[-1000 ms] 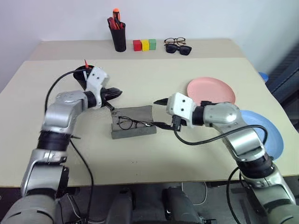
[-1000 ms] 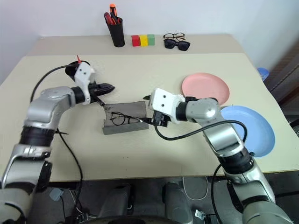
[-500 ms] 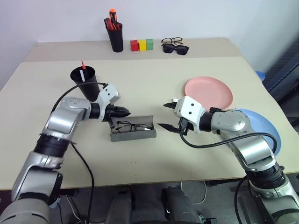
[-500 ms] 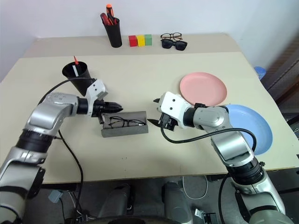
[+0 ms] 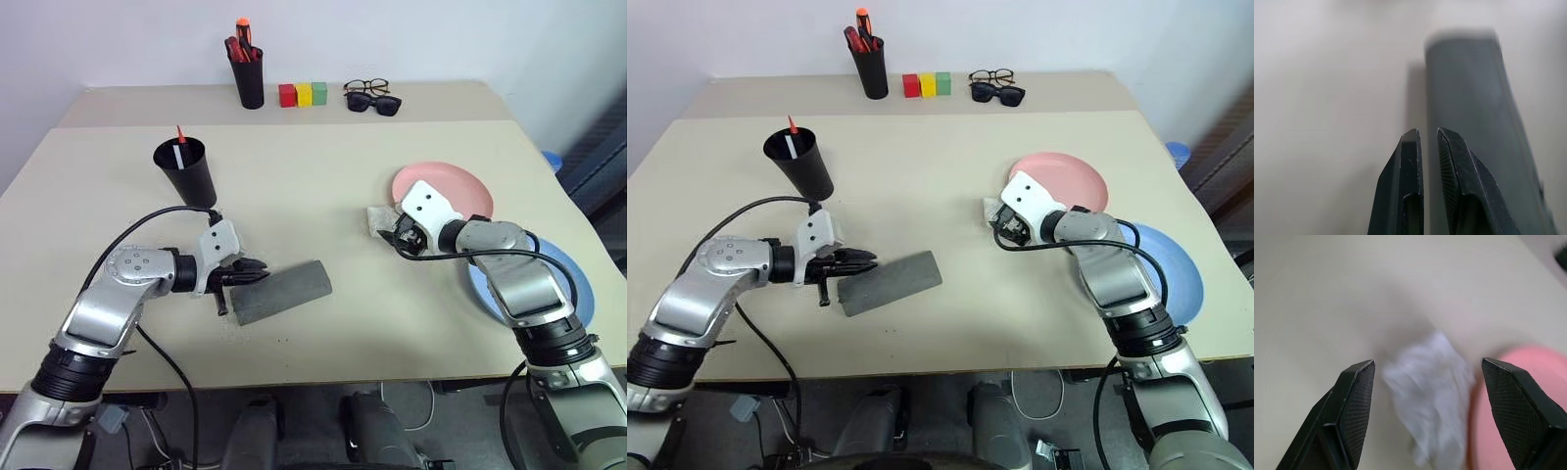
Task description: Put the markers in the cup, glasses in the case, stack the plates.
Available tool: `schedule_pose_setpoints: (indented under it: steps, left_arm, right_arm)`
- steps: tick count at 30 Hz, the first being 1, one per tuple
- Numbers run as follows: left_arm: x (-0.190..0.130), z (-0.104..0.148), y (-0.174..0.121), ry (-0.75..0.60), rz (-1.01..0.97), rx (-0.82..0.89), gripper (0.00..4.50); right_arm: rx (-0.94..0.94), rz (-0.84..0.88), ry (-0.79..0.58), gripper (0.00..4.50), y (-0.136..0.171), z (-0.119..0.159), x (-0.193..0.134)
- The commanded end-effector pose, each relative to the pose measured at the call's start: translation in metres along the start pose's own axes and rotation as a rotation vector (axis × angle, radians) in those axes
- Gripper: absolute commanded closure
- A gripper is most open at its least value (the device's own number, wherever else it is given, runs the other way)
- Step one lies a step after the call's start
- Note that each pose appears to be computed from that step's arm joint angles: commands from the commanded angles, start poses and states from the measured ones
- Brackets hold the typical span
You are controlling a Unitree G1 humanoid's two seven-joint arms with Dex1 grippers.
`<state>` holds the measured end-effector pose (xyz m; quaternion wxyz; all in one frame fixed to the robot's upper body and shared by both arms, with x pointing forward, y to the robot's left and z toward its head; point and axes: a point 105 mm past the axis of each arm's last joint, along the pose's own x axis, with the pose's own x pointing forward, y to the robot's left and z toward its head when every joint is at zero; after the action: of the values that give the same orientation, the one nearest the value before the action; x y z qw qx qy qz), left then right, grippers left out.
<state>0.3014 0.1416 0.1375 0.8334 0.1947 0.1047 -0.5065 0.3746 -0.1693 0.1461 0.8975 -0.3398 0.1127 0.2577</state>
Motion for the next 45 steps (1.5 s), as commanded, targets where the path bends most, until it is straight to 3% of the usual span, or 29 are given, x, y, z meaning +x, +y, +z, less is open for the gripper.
schedule_pose_setpoints:
  steps: [1, 12, 15, 20, 21, 26, 31, 37, 42, 45]
  left_arm:
    - [-0.011, 0.014, 0.008, -0.072, 0.074, 0.006, 3.95]
    - [-0.009, 0.015, -0.004, -0.102, 0.061, -0.022, 3.95]
    - [-0.006, 0.018, -0.004, -0.108, 0.055, -0.017, 3.99]
    - [-0.003, 0.023, -0.004, -0.146, 0.05, -0.031, 3.99]
    - [-0.003, 0.026, -0.005, -0.168, 0.047, -0.042, 3.99]
    - [0.004, 0.035, -0.007, -0.227, 0.049, -0.042, 3.99]
    - [0.02, 0.038, -0.006, -0.243, -0.002, -0.062, 3.99]
    - [0.037, 0.045, -0.004, -0.266, -0.098, -0.048, 3.99]
    - [0.049, 0.053, -0.003, -0.29, -0.139, -0.031, 3.99]
    - [0.05, 0.056, -0.002, -0.303, -0.139, -0.027, 3.99]
  right_arm:
    - [-0.1, -0.141, 0.053, 1.01, -0.027, -0.007, -0.002]
    - [-0.195, -0.118, 0.232, 1.01, -0.036, -0.048, -0.019]
    - [-0.183, -0.117, 0.223, 1.85, -0.034, -0.05, -0.016]
    - [-0.227, -0.118, 0.196, 4.39, -0.032, -0.046, -0.016]
    - [-0.241, -0.127, 0.187, 4.48, -0.032, -0.044, -0.017]
    - [-0.321, -0.221, 0.129, 4.48, -0.047, -0.022, -0.033]
    - [-0.291, -0.226, 0.082, 4.48, -0.051, -0.01, -0.095]
    - [-0.245, -0.084, 0.264, 4.48, -0.016, -0.043, -0.165]
    - [-0.157, 0.027, 0.373, 4.48, 0.012, -0.066, -0.19]
    - [-0.16, 0.008, 0.354, 3.54, 0.012, -0.065, -0.181]
